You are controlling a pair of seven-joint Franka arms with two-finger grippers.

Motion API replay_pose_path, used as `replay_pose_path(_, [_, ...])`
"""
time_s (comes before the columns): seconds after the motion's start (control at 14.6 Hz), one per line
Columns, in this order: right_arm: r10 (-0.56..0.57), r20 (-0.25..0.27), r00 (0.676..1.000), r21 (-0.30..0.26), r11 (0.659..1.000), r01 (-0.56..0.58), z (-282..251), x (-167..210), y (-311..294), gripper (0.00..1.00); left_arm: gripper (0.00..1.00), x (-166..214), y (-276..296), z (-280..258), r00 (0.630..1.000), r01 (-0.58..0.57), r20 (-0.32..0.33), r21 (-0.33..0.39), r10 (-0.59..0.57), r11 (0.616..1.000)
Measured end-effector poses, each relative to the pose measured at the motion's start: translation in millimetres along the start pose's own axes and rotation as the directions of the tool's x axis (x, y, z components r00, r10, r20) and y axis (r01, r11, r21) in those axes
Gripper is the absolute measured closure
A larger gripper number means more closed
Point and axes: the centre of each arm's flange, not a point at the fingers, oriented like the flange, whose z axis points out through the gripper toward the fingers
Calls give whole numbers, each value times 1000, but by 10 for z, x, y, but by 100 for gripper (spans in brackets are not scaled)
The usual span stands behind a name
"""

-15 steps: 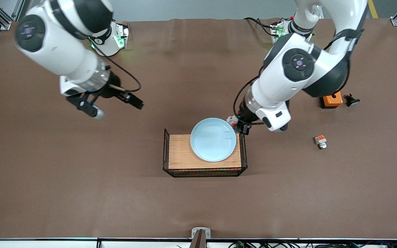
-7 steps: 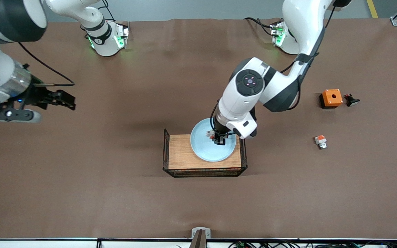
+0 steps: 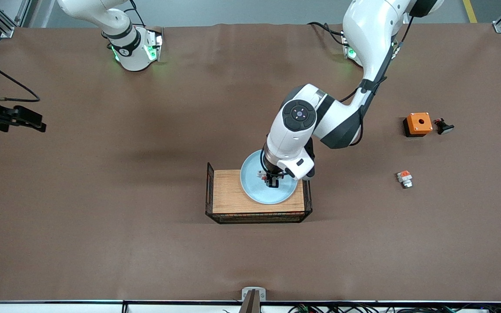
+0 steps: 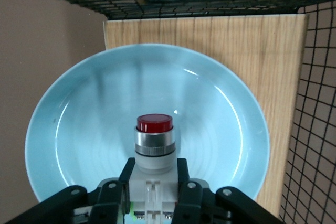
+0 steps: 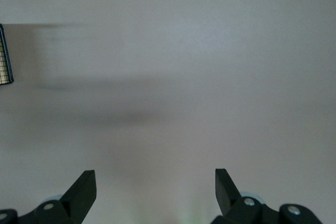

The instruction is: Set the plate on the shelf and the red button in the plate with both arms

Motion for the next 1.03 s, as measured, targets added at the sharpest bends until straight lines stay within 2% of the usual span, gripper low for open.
replay_pose_path(0.62, [-20, -42, 999, 3, 1000, 20, -217, -34, -232, 0, 66, -13, 15, 90, 1000, -4, -4, -23, 4, 1000])
replay_pose_path(0.76, [-26, -49, 998, 2, 1000, 26, -250, -35, -265, 0, 63, -12, 23, 79, 1000, -4, -3, -27, 4, 1000])
replay_pose_path(1.03, [-40, -57, 998, 2, 999, 40, -254, -19, -347, 0, 30, -3, 101, -30, 1000, 2, 6, -50, -2, 999])
